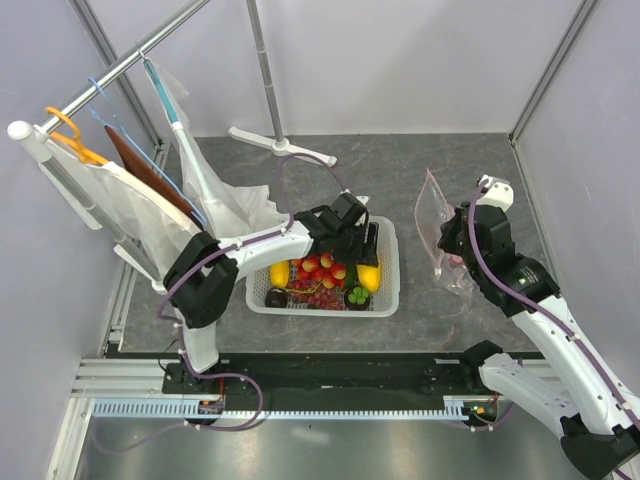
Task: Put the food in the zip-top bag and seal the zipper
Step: Pick up the fake fruit from the bin.
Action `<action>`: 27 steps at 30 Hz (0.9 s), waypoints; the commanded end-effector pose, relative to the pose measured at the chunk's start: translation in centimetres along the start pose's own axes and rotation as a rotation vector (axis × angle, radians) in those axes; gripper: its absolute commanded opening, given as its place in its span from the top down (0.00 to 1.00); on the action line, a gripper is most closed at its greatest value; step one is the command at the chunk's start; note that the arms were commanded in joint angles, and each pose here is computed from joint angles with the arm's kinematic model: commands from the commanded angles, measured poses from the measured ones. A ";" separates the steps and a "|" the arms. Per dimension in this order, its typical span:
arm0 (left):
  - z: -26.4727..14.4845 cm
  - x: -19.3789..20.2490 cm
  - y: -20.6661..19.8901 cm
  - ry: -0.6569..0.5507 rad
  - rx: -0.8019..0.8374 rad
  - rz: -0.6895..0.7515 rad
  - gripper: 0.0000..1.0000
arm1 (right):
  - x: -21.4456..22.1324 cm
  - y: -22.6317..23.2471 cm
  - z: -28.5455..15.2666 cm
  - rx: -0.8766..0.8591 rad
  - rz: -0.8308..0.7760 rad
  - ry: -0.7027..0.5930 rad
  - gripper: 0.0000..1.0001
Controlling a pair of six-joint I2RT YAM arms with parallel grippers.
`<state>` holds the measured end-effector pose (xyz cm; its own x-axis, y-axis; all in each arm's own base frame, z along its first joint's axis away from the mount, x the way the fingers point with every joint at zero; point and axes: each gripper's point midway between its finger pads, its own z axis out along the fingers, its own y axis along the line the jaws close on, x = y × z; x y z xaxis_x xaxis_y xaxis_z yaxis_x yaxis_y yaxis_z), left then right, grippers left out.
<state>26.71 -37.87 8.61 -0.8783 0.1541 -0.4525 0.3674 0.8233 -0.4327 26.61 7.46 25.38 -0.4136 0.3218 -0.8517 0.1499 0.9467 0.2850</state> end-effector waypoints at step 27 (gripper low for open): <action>-1.1 -4.1 -1.7 -0.089 0.187 -0.095 0.52 | -0.6 1.3 -0.4 -0.061 0.010 0.012 1.00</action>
<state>28.77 -38.41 7.72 -0.9336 0.0329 -0.3568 0.2462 0.7824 -0.5720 26.44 8.42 24.89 -0.4520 0.3199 -0.8327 0.1131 0.9465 0.3022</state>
